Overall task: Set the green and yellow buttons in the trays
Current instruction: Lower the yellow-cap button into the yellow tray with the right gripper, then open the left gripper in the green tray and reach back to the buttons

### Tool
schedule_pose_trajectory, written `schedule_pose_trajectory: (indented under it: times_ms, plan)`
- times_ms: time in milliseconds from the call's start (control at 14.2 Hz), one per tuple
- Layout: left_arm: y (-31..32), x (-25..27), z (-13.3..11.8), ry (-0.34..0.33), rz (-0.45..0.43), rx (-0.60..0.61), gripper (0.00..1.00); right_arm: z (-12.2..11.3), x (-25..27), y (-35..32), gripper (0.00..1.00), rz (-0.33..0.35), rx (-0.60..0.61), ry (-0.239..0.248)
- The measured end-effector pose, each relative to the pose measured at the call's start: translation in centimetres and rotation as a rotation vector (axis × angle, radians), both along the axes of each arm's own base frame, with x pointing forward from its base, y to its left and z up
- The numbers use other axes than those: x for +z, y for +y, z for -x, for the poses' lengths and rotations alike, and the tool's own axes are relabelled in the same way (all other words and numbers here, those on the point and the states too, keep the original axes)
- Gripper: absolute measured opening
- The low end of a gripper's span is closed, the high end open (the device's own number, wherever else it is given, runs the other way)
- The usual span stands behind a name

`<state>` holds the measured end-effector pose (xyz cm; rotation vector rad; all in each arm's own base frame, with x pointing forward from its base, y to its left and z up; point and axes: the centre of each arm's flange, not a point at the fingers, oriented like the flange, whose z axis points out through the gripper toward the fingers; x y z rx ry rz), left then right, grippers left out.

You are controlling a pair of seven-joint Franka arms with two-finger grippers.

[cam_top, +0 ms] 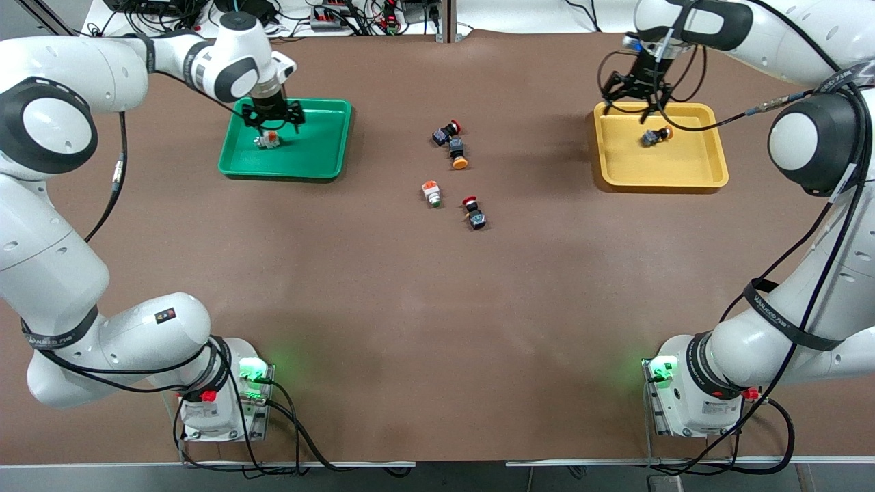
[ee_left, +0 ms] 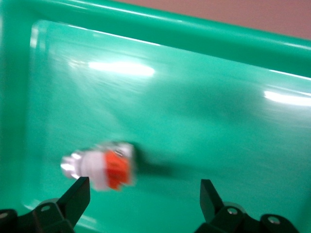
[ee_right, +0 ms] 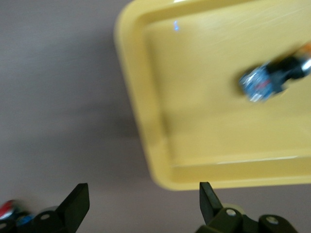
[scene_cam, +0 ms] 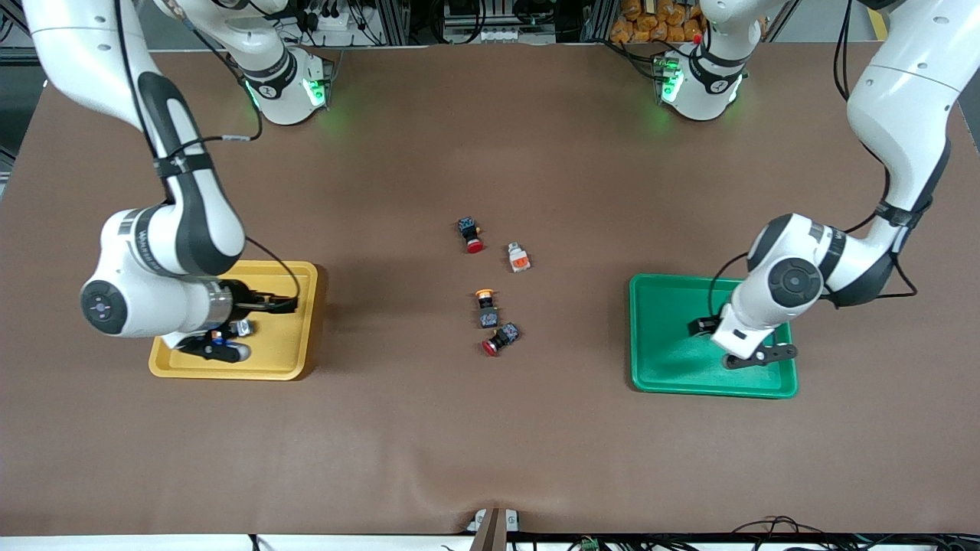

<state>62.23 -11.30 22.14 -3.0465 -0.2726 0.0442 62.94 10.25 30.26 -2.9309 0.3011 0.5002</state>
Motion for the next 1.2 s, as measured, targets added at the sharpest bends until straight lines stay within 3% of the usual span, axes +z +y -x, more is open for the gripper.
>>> schedule_pose_trajectory:
  times_ms: [212, 353, 565, 847, 988, 1129, 1200]
  plan:
    - [-8.9, 3.0, 2.4, 0.022, 0.110, 0.057, 1.00, 1.0, 1.4, 7.5, 1.00, 0.021, 0.013, -0.011]
    - [-16.4, 4.1, 5.4, 0.026, 0.126, 0.102, 1.00, 1.7, 1.8, 10.7, 1.00, 0.026, 0.036, -0.022]
    - [-25.0, 3.7, 10.4, 0.033, 0.122, 0.141, 1.00, 1.7, 1.9, 10.9, 1.00, 0.028, 0.035, -0.028]
    - [-31.1, 2.1, 14.4, 0.030, 0.196, 0.245, 1.00, 1.6, 1.9, 10.6, 1.00, 0.030, 0.031, -0.028]
    - [-33.0, 0.1, 16.0, 0.018, 0.198, 0.265, 0.94, 1.6, 1.9, 10.6, 1.00, 0.030, 0.030, -0.028]
    - [-34.2, -1.9, 17.2, 0.005, 0.189, 0.276, 0.77, 1.6, 1.9, 10.6, 1.00, 0.030, 0.030, -0.028]
    - [-34.4, -2.7, 17.5, 0.000, 0.182, 0.276, 0.75, 1.6, 1.9, 10.6, 1.00, 0.030, 0.031, -0.028]
